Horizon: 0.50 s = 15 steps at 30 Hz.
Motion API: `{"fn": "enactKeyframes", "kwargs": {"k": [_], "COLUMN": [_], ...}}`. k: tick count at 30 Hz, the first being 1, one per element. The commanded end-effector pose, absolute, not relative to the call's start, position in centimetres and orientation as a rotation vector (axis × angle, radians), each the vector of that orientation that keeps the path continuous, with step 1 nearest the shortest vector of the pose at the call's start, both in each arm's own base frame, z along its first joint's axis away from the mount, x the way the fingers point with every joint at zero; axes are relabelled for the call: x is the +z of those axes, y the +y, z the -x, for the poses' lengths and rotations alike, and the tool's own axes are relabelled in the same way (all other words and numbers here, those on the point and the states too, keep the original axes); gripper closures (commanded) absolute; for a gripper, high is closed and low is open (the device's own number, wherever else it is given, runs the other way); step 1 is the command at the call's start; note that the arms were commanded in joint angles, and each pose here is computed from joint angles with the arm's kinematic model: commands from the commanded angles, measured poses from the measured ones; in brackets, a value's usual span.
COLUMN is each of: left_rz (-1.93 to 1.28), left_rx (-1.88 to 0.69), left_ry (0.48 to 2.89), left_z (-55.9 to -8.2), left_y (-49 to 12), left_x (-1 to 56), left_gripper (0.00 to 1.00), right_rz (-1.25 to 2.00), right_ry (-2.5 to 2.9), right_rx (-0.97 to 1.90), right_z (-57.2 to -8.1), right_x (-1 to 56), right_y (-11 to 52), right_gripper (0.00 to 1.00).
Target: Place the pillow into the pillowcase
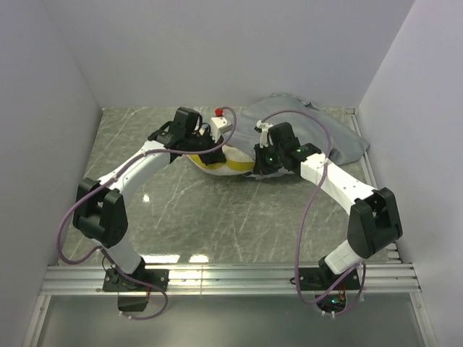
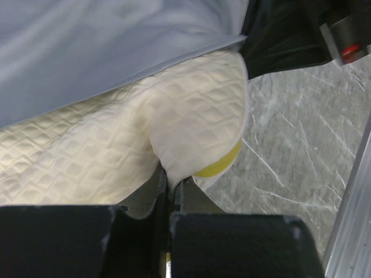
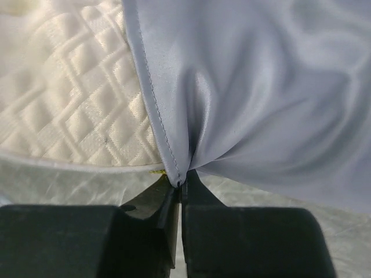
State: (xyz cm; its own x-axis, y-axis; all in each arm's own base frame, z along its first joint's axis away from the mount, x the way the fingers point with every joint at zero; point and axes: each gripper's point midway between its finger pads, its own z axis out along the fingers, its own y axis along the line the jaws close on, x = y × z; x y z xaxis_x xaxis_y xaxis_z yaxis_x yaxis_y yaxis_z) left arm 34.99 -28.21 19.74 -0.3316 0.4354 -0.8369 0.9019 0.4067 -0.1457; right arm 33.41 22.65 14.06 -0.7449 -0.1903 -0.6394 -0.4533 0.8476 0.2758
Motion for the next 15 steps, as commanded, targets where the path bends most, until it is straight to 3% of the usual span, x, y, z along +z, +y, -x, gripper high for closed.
{"fn": "enactKeyframes", "kwargs": {"k": [1, 3, 10, 15], "left_rz": [-1.098, -1.078, -0.972, -0.877], "left_rx": [-0.875, -0.903, -1.019, -1.079], "left_ry": [1.879, 1.912, 1.939, 2.027], "left_z": [-34.7, -34.2, -33.6, -33.5], "left_y": [-29.2, -29.2, -31.6, -32.4], "left_x": [20.4, 19.2, 17.7, 15.8], "left_gripper": [1.00, 1.00, 1.00, 1.00], "right_rz": [0.655, 0.708, 0.806, 0.857], "right_ry": [2.300, 2.293, 2.269, 2.331], "right_rx": [0.853, 0.901, 1.093, 1.032], "right_z": [-29.6, -28.4, -26.7, -25.7], "right_x": [19.7, 20.2, 22.3, 21.1], "right_y": [25.6, 25.8, 28.4, 27.8], "right_gripper": [0.95, 1.00, 1.00, 0.94]}}
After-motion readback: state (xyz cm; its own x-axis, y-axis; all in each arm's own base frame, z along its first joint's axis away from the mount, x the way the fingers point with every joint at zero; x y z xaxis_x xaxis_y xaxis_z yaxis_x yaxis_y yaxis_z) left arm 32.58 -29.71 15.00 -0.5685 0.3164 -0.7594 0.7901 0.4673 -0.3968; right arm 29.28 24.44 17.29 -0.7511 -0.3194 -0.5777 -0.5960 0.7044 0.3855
